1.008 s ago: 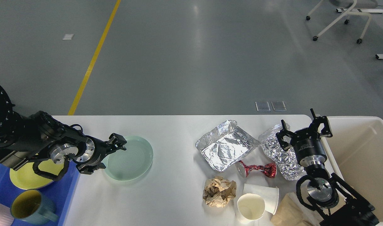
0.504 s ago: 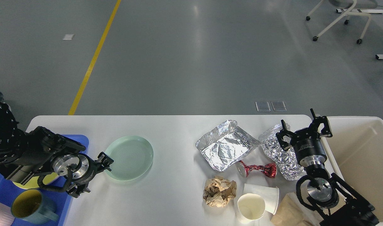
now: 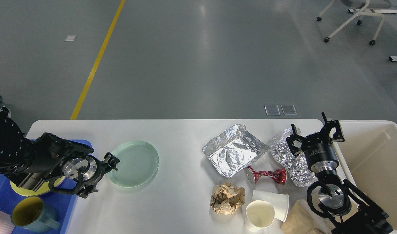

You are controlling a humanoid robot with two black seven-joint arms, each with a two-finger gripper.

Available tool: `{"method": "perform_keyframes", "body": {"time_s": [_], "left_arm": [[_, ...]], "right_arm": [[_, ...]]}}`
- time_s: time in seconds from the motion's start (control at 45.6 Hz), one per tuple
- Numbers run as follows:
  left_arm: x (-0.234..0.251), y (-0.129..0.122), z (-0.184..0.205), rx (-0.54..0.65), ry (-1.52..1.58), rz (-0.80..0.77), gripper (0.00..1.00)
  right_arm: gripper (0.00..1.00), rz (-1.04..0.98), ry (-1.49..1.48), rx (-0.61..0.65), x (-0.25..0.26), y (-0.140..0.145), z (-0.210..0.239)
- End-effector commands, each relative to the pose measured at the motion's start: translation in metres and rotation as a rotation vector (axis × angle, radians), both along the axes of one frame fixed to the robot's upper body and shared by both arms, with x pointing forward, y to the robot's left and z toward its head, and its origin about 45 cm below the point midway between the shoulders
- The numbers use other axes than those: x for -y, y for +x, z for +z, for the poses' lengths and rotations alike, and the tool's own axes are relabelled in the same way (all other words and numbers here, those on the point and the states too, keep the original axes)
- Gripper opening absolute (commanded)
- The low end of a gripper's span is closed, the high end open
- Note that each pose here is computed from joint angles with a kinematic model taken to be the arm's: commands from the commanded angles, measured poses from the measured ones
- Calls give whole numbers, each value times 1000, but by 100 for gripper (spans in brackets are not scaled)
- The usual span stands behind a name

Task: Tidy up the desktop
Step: 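Grip the pale green plate rim with the left gripper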

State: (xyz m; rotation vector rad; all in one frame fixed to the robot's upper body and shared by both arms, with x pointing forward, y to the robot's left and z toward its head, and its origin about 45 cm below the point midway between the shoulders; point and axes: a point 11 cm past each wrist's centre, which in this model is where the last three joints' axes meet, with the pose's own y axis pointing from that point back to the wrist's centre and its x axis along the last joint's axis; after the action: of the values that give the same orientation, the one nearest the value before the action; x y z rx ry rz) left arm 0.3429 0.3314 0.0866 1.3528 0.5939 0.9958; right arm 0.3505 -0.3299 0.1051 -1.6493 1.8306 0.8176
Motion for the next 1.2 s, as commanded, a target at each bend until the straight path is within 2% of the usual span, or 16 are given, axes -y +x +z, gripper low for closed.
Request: {"method": "perform_keyframes", "body": {"time_s": [0.0,0.088,0.175,0.416,0.701,0.811,0.986,1.183], "left_arm": [[1,3,-1,31,-4,-3,89],[5,3,-4,54,-27,-10,86],[7,6,-4,84,-46,-26,78],[10,2,-10,97,-74,-75,65],[8,-3,-13,79,-59,-110,64],[8,-3,-13,76,-60,-112,52],[15,-9,-14,25,-132,-131,27],[14,-11,-14,9,-140,-132,18]], "right_arm": [[100,-1,0,0,0,0,0],[100,-1,0,0,0,0,0],[100,-1,0,0,0,0,0],[100,-1,0,0,0,0,0],[100,1,0,-1,0,0,0],[100,1,0,-1,0,0,0],[100,-1,0,0,0,0,0],[100,-1,0,0,0,0,0]]}}
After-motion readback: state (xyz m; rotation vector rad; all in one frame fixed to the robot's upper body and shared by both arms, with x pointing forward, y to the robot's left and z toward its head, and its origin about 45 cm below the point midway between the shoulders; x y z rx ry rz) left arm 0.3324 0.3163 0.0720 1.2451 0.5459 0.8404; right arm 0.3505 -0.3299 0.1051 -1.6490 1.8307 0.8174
